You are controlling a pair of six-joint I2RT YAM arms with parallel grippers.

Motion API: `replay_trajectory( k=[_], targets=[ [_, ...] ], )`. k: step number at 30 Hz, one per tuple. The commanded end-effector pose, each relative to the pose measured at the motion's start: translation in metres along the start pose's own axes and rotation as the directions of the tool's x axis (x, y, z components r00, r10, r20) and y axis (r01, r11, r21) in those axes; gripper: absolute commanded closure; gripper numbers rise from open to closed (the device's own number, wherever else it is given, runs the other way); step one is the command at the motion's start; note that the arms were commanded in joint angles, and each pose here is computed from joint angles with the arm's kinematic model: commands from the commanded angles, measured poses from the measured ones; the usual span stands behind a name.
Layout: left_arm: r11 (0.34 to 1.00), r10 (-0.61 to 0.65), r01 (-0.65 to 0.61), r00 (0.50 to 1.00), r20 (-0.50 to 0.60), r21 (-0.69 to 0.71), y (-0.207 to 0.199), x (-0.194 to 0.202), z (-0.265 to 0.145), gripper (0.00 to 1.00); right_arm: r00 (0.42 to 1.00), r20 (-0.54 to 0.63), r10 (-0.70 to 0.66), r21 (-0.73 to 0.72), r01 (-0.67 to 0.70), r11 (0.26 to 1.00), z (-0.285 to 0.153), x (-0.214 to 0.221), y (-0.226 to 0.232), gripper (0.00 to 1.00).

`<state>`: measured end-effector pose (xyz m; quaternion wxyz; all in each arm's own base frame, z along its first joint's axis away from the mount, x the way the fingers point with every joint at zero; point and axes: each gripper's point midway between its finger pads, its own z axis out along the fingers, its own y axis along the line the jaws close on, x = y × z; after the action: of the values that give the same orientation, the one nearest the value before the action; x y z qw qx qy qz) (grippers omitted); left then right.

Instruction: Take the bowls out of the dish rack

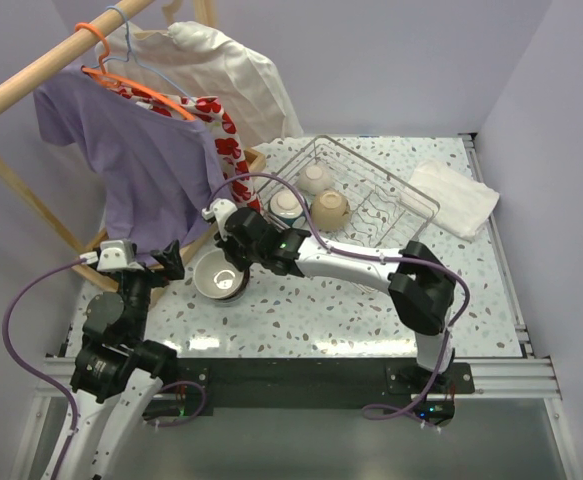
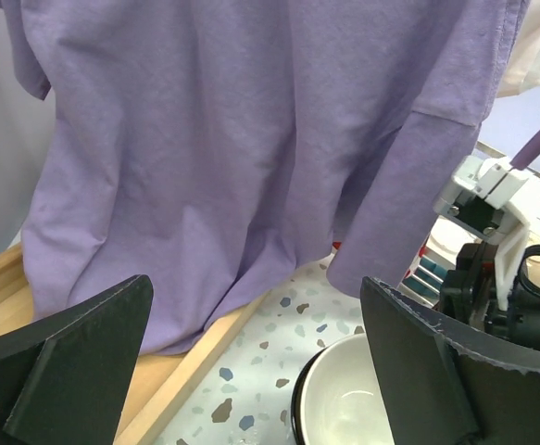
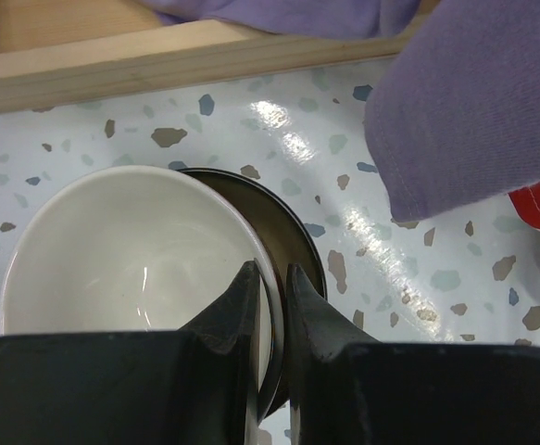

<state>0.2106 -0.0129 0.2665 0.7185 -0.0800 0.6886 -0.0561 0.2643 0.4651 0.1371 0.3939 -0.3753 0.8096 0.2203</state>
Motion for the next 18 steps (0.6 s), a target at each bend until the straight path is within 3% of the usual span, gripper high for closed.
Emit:
replay_trajectory(
  k=[1, 4, 12, 18],
  targets=[
    [1.0, 0.006, -0.005, 0.999, 0.038, -0.012, 0.001, -0.008, 0.004, 0.0, 0.988, 0.153, 0.022, 0.0, -0.022, 1.0, -0.003, -0.045, 0.003, 1.0],
    [1.0, 0.005, -0.005, 0.999, 0.038, -0.004, 0.0, -0.008, 0.004, 0.01, 0.989, 0.145, 0.023, 0.016, -0.025, 1.0, 0.004, -0.038, -0.001, 1.0],
    [1.0, 0.014, -0.014, 1.0, 0.026, 0.008, -0.002, -0.005, 0.005, 0.01, 0.992, 0.122, 0.02, 0.025, -0.024, 0.999, 0.006, -0.024, -0.003, 0.74],
    [1.0, 0.018, -0.019, 1.0, 0.021, 0.01, -0.003, -0.004, 0.005, 0.01, 0.994, 0.104, 0.017, 0.027, -0.019, 0.999, 0.006, -0.02, -0.003, 0.66]
  ],
)
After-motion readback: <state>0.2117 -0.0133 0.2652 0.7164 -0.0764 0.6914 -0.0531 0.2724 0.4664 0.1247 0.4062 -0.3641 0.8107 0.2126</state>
